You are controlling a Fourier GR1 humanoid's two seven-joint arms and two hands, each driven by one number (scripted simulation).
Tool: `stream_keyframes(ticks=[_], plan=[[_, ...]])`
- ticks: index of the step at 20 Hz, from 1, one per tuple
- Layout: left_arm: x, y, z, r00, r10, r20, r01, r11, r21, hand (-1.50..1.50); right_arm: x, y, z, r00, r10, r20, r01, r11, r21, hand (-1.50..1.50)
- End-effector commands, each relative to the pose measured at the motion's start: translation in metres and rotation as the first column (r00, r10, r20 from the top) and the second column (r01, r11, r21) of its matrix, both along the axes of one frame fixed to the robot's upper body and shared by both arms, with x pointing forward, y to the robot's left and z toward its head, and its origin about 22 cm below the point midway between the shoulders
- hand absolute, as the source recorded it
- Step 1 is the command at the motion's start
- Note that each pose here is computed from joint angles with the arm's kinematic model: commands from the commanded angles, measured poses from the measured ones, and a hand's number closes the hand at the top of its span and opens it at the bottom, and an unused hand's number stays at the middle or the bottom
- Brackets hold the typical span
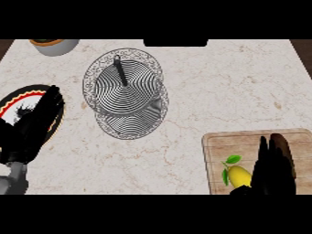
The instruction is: Pick the lemon from the cutting board and place it in the tiered basket
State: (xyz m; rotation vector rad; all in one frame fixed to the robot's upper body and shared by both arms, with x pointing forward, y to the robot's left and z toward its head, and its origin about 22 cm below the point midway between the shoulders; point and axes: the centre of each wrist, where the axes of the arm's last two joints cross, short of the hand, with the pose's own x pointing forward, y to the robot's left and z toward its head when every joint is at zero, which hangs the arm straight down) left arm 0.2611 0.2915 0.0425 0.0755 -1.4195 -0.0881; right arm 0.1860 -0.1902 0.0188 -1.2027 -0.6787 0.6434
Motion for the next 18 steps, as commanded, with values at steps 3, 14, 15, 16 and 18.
stream_keyframes(ticks=[3,14,15,16,18], plan=[[-0.019,0.007,-0.011,1.000,0.001,-0.008,-0.001,1.000,0.008,0.00,0.014,-0.008,-0.017,0.992,-0.127,-0.022,0.125,0.989,-0.074,-1.50],[0.006,-0.005,0.001,1.000,-0.003,-0.006,0.003,1.000,0.009,0.00,0.014,-0.008,-0.028,0.971,-0.068,-0.230,0.061,0.998,-0.034,1.50],[-0.002,-0.003,-0.005,1.000,0.004,0.000,-0.004,1.000,-0.011,0.00,0.008,-0.014,-0.013,0.971,-0.047,-0.235,0.035,0.998,-0.054,1.50],[-0.006,-0.004,-0.003,1.000,-0.004,0.003,0.004,1.000,0.002,0.00,0.012,-0.016,-0.022,0.970,-0.051,-0.240,0.039,0.998,-0.051,1.50],[-0.010,-0.017,-0.008,1.000,0.000,0.013,0.000,1.000,0.009,0.00,0.006,-0.021,-0.038,0.969,-0.031,-0.246,0.014,0.997,-0.069,1.50]])
